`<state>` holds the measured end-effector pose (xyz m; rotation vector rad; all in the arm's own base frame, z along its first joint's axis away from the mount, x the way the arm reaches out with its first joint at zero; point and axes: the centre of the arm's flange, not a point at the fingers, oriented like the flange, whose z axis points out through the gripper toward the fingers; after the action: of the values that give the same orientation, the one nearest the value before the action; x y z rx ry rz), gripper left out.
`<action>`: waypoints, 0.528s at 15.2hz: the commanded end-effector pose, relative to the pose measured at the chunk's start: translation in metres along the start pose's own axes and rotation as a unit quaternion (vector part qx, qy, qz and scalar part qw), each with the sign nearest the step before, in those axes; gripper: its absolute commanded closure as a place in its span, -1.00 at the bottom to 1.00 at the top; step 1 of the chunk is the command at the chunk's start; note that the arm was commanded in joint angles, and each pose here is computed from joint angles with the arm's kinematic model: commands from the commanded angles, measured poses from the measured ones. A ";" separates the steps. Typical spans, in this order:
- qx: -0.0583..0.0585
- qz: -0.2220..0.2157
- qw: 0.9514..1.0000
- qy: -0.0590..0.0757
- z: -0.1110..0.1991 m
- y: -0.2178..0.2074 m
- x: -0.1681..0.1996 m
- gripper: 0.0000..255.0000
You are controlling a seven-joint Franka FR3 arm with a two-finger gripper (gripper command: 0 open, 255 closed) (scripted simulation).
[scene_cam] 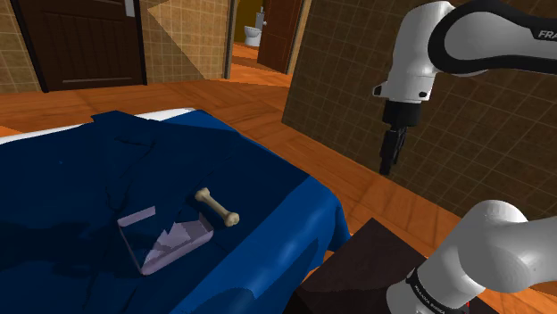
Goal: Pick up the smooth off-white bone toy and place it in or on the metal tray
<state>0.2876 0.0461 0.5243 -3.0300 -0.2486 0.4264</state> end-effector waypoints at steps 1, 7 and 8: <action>0.000 0.000 1.000 0.000 0.000 0.000 0.000 -1.00; -0.009 -0.002 1.000 0.022 0.041 -0.022 0.058 -1.00; -0.011 -0.003 1.000 0.026 0.047 -0.025 0.068 -1.00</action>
<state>0.3284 0.0762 0.4737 -3.0518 -0.2587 0.3643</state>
